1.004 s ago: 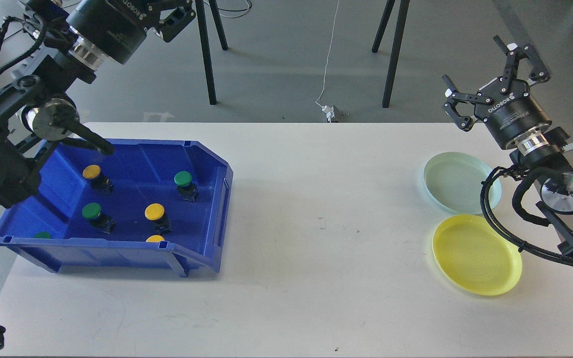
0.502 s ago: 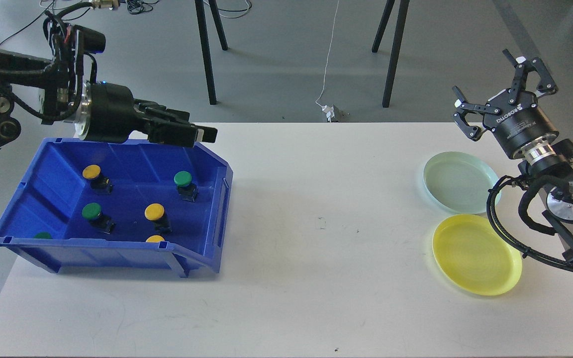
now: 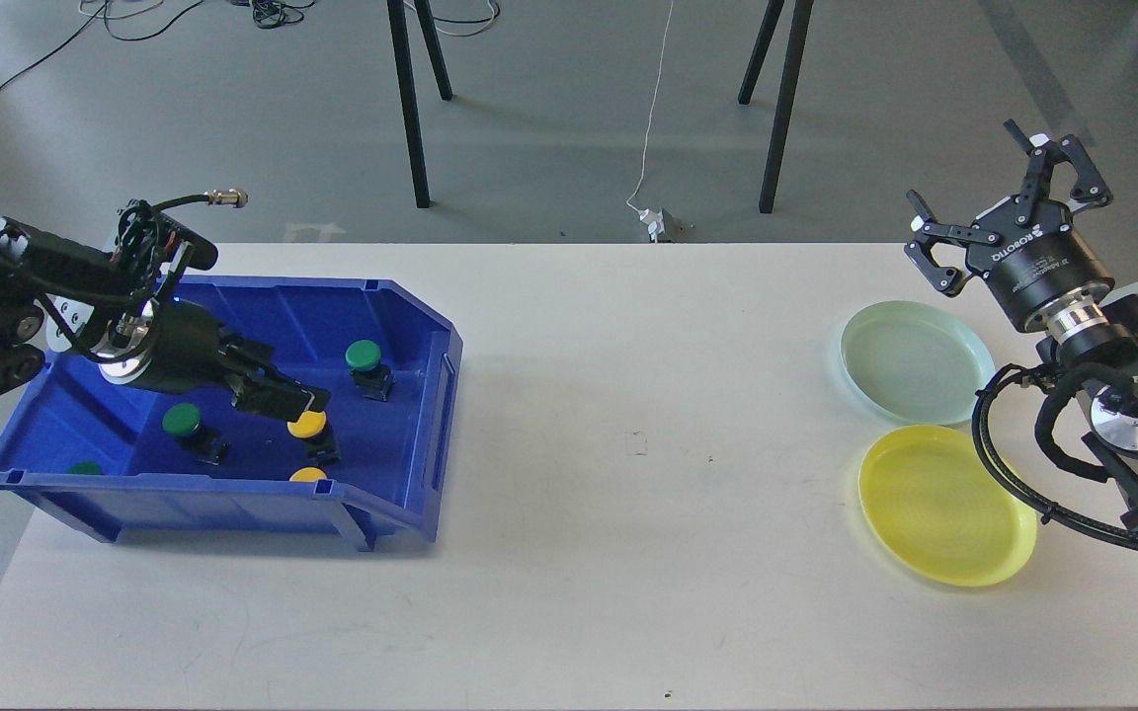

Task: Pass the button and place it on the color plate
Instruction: 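Lower the left gripper into the bin and grasp a yellow button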

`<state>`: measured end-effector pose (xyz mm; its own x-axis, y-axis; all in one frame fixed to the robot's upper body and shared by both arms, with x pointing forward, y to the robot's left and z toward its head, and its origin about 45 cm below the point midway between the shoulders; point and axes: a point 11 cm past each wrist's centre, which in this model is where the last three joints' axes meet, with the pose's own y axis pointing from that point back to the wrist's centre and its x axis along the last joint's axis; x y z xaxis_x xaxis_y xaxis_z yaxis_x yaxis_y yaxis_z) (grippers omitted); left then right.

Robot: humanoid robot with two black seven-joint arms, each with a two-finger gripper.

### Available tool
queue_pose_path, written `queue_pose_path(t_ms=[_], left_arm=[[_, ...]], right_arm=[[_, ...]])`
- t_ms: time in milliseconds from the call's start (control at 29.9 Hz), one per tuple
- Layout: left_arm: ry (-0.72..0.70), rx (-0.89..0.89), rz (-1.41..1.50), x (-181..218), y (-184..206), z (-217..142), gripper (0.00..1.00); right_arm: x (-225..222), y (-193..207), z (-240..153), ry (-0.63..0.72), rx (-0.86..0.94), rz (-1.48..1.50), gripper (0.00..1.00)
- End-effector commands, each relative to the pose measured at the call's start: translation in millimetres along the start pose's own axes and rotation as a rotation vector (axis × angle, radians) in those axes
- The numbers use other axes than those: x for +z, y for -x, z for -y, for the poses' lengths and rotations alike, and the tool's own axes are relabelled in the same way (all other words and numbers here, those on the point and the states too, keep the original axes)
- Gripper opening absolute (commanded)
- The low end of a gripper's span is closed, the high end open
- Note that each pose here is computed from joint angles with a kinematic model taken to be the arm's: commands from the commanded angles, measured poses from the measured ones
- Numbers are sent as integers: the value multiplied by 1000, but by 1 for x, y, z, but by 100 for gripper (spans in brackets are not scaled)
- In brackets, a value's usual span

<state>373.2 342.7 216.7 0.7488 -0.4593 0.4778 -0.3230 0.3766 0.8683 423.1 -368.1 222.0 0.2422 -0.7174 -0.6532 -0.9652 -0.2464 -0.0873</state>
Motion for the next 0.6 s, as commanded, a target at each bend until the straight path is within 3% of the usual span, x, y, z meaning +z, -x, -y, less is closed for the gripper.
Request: queue_pose_path(t_ms=[0,569], left_arm=[[4,-20,-18,0,5,16,99],[-19,-53,-63,-8,14,46,99]], right_arm=[[0,-3,-1,1,7,-1,99],[6,-12,-9,11,33,2,99]])
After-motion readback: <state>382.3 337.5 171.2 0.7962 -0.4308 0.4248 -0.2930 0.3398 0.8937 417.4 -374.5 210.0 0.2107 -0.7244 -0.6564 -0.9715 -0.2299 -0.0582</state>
